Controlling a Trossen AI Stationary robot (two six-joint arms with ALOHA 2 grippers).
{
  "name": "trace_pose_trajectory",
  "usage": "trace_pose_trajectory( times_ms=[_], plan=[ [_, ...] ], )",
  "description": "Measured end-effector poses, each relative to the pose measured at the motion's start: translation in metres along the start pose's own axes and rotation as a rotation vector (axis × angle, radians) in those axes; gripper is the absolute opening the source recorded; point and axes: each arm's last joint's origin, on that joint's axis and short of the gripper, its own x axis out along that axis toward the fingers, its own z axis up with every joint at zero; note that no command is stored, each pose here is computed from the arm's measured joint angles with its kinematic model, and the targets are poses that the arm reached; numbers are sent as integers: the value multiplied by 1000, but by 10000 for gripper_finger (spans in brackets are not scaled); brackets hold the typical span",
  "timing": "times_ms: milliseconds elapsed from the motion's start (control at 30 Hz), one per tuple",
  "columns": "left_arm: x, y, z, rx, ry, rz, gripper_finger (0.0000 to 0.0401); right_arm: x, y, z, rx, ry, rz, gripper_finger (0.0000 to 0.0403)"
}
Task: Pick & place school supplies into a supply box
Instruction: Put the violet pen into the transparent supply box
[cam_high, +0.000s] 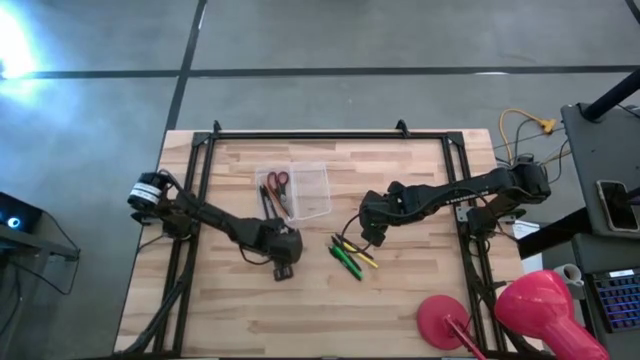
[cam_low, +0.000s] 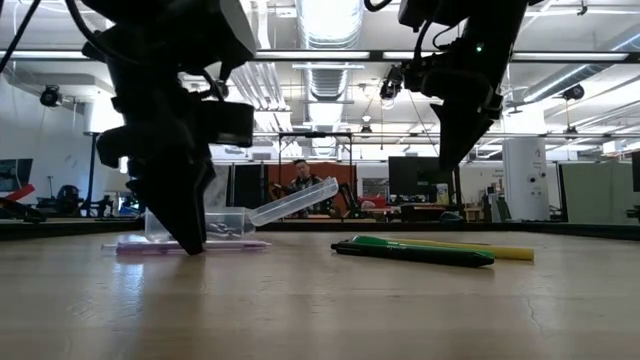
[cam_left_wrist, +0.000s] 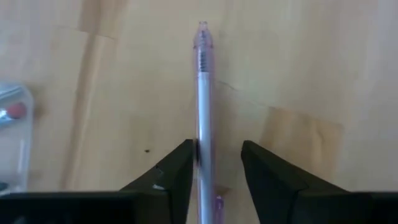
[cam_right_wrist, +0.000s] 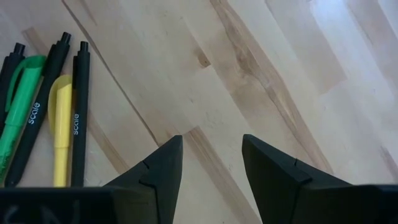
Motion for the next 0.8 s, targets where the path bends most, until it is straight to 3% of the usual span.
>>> trace_pose_trajectory(
  times_ms=[333, 800],
  plan=[
    [19, -9, -10, 8, 68, 24, 17, 0, 0, 0, 9, 3, 4, 160],
    [-10, -23, 18, -5, 43, -35, 12, 0, 0, 0, 6, 3, 4, 160]
  ],
)
